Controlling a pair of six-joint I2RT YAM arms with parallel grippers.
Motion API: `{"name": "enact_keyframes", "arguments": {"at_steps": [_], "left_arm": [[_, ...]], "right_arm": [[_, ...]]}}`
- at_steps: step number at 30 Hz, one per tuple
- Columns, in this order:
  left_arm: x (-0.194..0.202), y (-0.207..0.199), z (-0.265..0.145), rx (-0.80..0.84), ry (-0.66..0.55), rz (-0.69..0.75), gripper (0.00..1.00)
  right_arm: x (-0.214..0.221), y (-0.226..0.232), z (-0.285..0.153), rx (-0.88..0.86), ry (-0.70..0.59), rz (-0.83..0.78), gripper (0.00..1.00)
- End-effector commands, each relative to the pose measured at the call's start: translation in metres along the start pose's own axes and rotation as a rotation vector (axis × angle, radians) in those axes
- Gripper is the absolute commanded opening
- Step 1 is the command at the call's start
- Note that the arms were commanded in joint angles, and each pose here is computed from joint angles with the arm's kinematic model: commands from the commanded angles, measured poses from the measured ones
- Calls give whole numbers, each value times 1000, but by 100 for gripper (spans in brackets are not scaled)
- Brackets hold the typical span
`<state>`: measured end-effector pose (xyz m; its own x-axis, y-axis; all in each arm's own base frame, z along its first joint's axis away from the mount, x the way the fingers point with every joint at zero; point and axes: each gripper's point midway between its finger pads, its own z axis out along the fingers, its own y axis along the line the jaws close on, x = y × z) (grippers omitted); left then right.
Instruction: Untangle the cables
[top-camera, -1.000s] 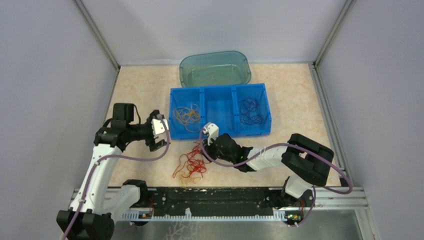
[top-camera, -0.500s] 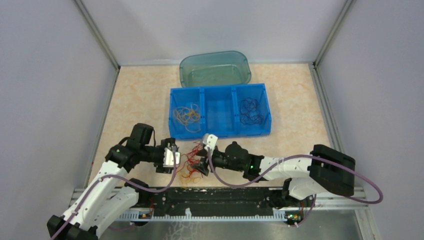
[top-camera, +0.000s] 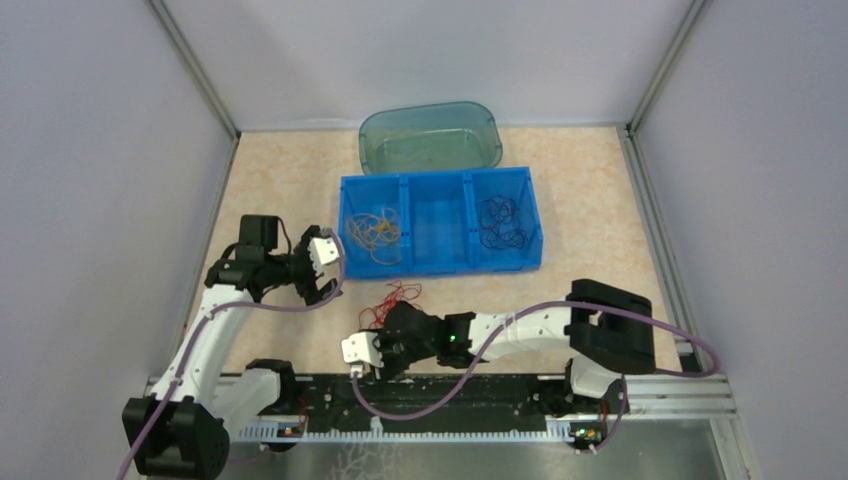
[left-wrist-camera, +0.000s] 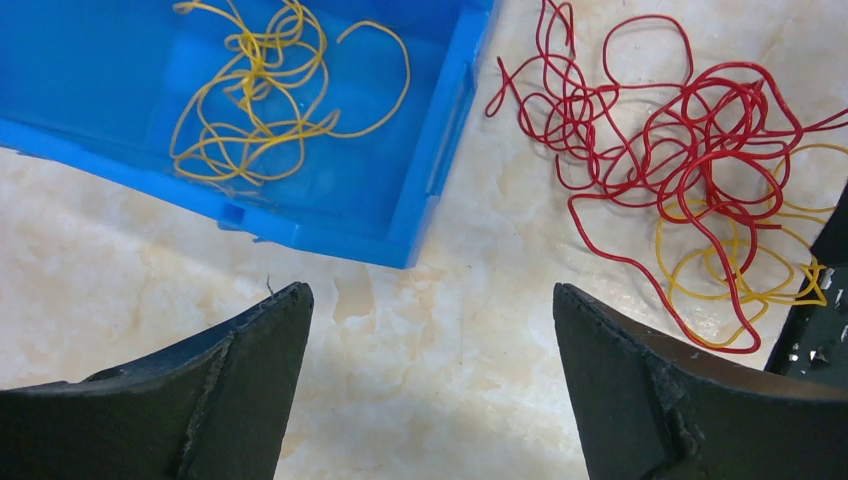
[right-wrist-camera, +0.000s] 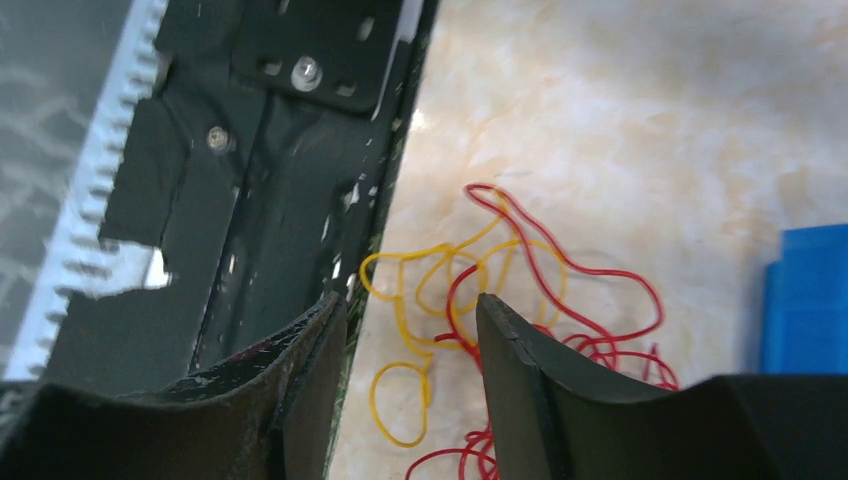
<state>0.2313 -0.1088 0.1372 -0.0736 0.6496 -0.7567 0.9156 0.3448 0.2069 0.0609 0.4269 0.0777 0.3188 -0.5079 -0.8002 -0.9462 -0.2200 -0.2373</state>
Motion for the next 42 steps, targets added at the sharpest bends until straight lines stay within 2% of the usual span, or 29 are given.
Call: {"name": "enact_keyframes", "arguments": {"at_steps": [1,5,11,12,15,17,20,25,30,35,42], "left_arm": [[-22,4,-8,13,-76,-11,95],[-25,10,-9,-2,-95,-31,95],[-32,19,-16,-19,-120,-55,95],[-34,19,-17,-20,-127,-51,95],[-45,18,-23,-13,-159,-38,95],[-58,16,-31,-9,-194,-9,95],[-79,3,-45,18,-259,56,96],[-106,-14,-67,4,-352,174,97],[-99,-49,-68,90,-378,291,94],[-89,-59,-57,140,-385,280,88],[-106,-66,-46,205,-457,258,77]], "right_arm": [[2,-1,10,-41,60,-119,48],[20,-3,20,-32,124,-122,38],[20,-20,20,73,114,-94,2],[17,-26,18,103,102,-74,0],[4,-49,6,169,22,82,0],[-22,-74,-19,213,-127,229,0],[-32,-103,-52,254,-298,435,0],[-40,-126,-91,275,-510,625,0],[-54,-125,-108,184,-659,717,0],[-78,-124,-119,95,-769,740,0],[-89,-126,-120,61,-796,736,0]]}}
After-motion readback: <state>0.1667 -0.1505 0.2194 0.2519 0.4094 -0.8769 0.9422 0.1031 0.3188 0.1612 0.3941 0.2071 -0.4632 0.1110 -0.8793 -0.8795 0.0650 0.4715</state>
